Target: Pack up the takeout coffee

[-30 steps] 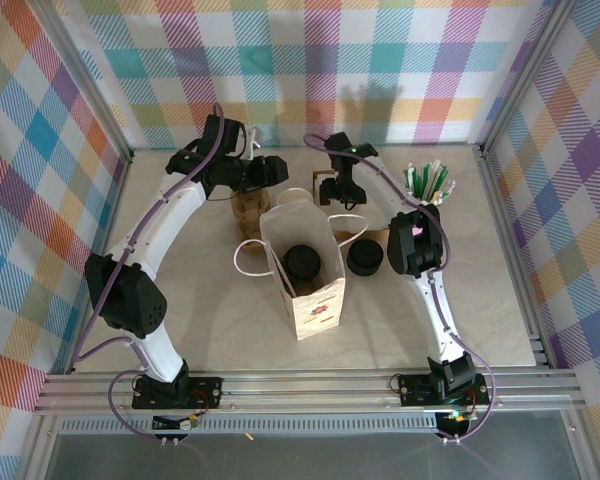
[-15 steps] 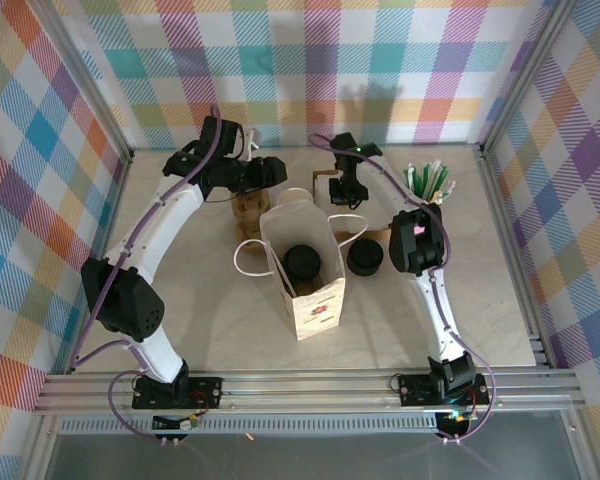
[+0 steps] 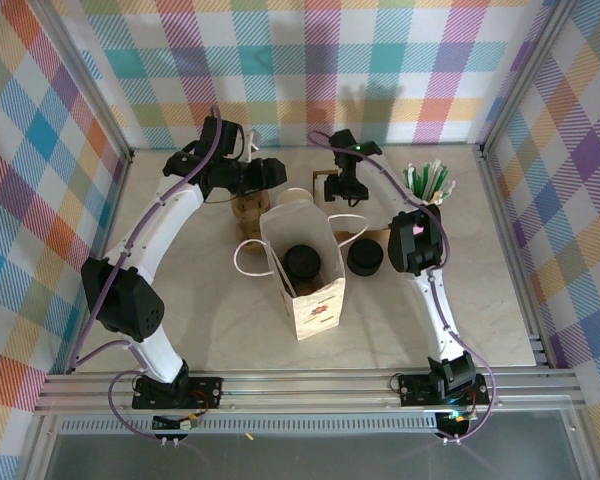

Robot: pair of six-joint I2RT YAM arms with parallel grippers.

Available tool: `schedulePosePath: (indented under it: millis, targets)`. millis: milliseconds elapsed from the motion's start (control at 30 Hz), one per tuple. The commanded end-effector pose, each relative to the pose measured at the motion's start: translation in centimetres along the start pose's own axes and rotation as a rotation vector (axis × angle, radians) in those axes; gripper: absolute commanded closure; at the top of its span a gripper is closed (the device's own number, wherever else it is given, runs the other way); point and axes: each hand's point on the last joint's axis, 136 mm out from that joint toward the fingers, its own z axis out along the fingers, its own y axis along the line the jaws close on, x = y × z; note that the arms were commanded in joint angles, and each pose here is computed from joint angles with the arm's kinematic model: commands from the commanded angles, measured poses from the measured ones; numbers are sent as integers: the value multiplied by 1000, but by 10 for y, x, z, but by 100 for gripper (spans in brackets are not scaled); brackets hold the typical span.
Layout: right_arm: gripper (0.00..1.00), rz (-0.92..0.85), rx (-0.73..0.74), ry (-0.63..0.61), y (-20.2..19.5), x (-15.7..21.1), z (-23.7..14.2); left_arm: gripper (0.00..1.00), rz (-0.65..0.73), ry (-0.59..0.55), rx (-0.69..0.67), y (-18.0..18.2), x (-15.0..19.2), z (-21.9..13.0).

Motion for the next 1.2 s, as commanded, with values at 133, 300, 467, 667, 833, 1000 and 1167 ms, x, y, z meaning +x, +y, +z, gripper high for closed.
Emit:
schedulePosePath:
  millis: [133,300,467,667,833,1000,1167]
  targets:
    - [35,-8,35,67,-7,15,18,35,14,4,31,-7,2,-12]
    - [52,-15,36,83,-8,19,20,35,18,12,28,-6,5,-12]
    - [66,-13,20,63,-5,14,8,35,23,12,30,-5,6,-13]
    - [83,-17,5,24,-3,4,-6,35,24,14,34,-6,7,-14]
    - [88,-17,-2,-3,-1,-3,-17,35,26,15,32,-5,8,-16]
    - [92,-18,-7,-39,-1,-11,-32,35,28,12,32,-5,9,-18]
    - [95,-9,-20,-88,1,-21,-52,35,29,10,33,-5,10,-21]
